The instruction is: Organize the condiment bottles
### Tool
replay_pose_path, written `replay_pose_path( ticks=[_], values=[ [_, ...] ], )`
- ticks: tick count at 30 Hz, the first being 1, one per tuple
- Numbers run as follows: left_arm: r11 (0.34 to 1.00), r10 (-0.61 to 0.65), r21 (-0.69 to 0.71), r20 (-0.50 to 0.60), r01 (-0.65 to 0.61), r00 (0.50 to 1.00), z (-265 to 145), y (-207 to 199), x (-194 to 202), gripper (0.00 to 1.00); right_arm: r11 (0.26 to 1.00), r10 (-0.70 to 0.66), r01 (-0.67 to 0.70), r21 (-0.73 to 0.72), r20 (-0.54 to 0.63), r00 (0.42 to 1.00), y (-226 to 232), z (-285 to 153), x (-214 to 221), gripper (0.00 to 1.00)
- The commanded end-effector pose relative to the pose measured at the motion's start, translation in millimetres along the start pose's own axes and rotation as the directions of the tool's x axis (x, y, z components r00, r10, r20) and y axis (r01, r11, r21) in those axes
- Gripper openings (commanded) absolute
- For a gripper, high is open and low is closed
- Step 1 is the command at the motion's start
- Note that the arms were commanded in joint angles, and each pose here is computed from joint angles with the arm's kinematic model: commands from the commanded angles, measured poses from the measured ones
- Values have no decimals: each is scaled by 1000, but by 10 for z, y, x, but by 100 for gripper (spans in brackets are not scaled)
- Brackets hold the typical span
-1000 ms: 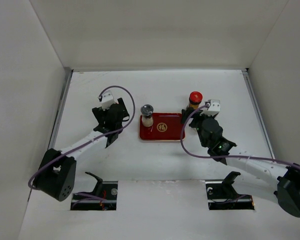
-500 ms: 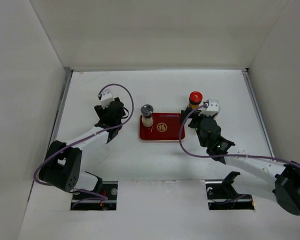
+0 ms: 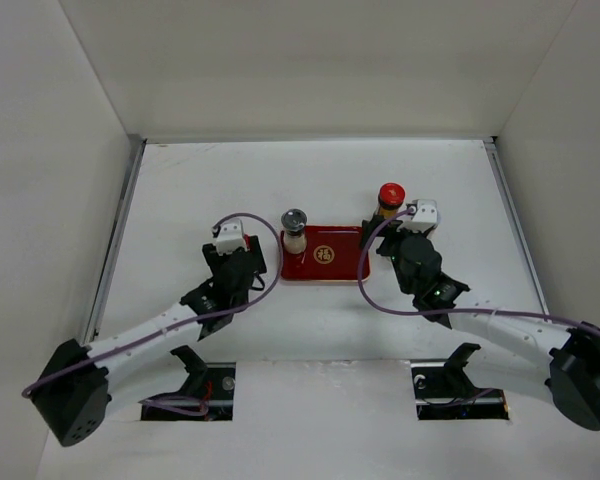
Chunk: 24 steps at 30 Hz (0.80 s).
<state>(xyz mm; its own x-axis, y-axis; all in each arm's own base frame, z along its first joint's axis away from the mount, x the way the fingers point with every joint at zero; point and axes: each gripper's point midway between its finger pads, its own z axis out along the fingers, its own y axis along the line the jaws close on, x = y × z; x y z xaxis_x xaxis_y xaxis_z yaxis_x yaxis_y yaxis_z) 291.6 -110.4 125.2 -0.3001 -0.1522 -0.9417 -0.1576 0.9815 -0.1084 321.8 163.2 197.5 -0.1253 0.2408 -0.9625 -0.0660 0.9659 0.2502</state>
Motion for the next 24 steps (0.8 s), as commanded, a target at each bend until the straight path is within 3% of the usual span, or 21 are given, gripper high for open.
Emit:
replay_pose_path(
  ticks=[1, 7, 16, 24],
  values=[
    [994, -106, -9, 154, 109, 982, -254, 56, -444, 31, 999, 35, -34, -33, 48, 998, 122, 24, -188, 100],
    [990, -125, 85, 179, 111, 976, -567, -130, -521, 31, 999, 36, -35, -33, 43, 998, 120, 26, -164, 100],
    [954, -155, 284, 182, 99, 971, -772, -1041, -879, 30, 998, 42, -41, -37, 44, 998, 124, 18, -167, 100],
    [937, -136, 343, 185, 66, 973, -478, -1532, -830, 30, 998, 45, -43, -39, 51, 998, 114, -4, -205, 100]
  ],
)
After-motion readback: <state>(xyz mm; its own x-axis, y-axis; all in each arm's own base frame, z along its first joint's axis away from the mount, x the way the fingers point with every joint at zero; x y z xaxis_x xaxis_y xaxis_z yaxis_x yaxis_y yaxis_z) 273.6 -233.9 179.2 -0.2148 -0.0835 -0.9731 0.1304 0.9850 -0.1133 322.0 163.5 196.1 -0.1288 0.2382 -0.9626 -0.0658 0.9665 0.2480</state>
